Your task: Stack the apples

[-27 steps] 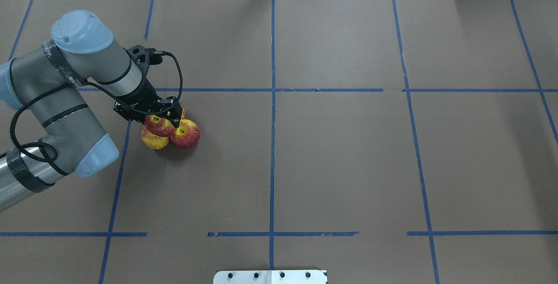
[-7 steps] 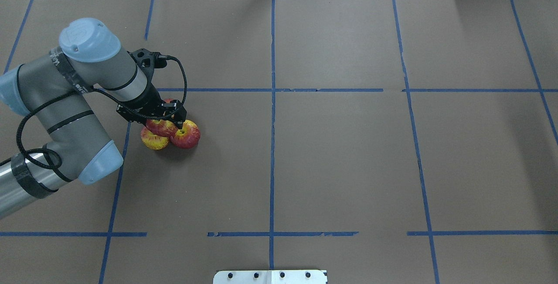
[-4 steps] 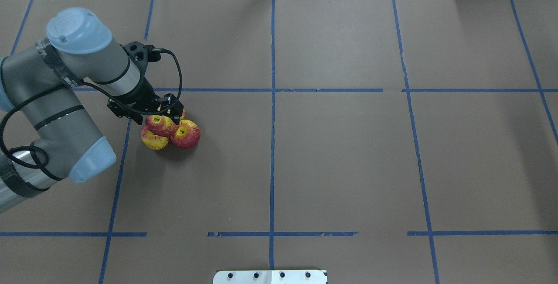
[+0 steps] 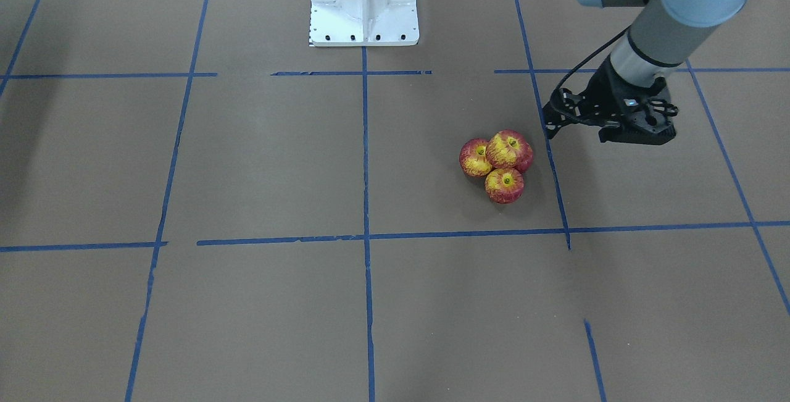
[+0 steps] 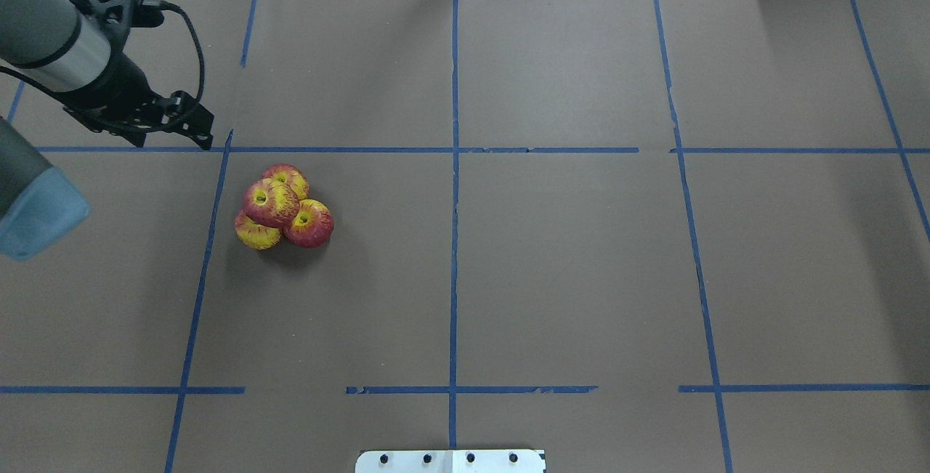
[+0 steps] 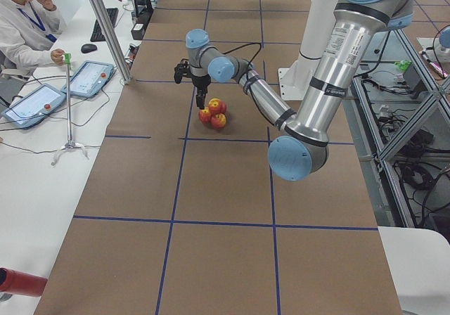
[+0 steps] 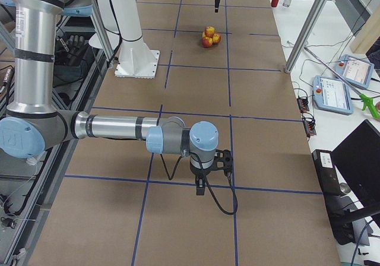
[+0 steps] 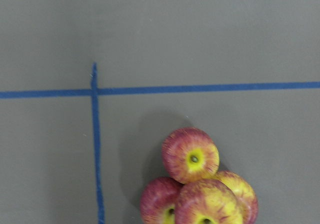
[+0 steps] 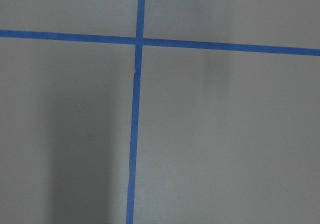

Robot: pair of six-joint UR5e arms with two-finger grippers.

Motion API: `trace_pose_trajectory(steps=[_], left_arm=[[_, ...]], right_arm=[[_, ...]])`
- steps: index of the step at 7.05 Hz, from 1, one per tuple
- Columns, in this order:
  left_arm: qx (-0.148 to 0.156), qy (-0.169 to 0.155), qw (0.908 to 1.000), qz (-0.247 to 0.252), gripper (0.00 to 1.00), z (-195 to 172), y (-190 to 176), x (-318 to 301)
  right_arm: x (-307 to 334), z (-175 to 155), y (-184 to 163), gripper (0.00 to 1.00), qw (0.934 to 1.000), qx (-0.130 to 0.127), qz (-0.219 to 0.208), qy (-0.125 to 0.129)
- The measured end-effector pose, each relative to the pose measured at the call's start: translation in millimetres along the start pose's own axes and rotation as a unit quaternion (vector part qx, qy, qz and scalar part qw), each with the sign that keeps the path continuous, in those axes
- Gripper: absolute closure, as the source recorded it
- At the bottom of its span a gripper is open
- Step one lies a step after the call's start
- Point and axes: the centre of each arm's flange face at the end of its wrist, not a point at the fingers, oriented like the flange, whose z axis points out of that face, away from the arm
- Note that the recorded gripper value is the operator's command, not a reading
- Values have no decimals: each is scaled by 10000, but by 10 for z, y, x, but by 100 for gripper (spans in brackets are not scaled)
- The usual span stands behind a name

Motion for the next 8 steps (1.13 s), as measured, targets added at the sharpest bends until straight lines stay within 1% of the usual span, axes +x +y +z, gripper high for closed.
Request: trace_pose_trajectory(steps=[1,2,3,5,6,7,8], left_arm=[[16,-113,9999,-47,0,-119,20,-623],[45,-232,9997,25,0,-242,26,-1224],[47,-327,9992,203,0,-369,14,-1917],[17,-461,9988,174,0,-567,57,-3428],[-52,-479,9987,177,0,-560,112,-3963],[-70,-474,9988,107,0,-557,158,-4315],[-41,-464,9989,78,0,-575,162,-4454]], right_arm=[[0,0,0,0,10000,0,0,0],[0,0,0,0,10000,0,0,0],[0,0,0,0,10000,0,1,0],[0,0,0,0,10000,0,0,0],[0,0,0,0,10000,0,0,0],[0,0,0,0,10000,0,0,0],[0,0,0,0,10000,0,0,0]])
